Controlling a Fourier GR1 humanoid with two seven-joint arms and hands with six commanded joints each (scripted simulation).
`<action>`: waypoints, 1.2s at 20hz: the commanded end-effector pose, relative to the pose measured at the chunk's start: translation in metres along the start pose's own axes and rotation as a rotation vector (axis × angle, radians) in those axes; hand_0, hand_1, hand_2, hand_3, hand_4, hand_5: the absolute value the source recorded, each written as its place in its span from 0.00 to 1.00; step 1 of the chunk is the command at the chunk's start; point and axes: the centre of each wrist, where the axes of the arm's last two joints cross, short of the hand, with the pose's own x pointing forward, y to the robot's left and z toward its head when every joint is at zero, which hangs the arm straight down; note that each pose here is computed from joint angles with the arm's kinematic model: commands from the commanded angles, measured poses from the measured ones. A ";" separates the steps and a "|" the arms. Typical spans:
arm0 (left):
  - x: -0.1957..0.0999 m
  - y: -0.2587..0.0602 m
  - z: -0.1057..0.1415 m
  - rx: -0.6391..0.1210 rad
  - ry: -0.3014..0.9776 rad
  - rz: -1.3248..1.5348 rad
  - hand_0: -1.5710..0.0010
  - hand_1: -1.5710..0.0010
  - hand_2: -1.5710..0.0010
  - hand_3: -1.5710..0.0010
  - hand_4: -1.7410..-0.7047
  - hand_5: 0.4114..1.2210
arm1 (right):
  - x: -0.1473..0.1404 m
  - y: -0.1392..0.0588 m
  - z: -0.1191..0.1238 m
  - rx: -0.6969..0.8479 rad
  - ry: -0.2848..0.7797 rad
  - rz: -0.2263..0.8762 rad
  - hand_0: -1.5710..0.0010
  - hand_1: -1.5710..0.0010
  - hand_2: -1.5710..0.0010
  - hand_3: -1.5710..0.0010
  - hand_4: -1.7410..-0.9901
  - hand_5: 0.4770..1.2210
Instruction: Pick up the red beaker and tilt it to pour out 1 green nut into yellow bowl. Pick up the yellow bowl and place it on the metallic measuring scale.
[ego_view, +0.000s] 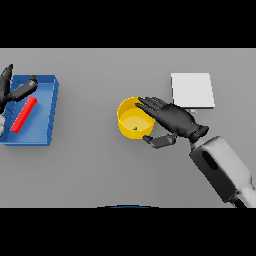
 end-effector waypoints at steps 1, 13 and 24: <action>0.000 0.000 0.002 -0.001 -0.002 0.001 1.00 1.00 1.00 1.00 0.91 0.38 | -0.002 0.000 -0.004 0.029 -0.022 0.017 1.00 1.00 1.00 1.00 0.62 0.25; -0.003 0.006 0.001 -0.003 -0.011 -0.005 1.00 1.00 1.00 1.00 0.91 0.40 | 0.002 0.003 -0.050 0.275 -0.071 0.114 1.00 1.00 1.00 1.00 0.63 0.27; -0.002 0.010 -0.002 0.008 -0.007 -0.007 1.00 1.00 1.00 1.00 0.92 0.39 | 0.005 0.009 -0.065 0.396 -0.038 0.187 1.00 0.99 0.98 0.97 0.56 0.37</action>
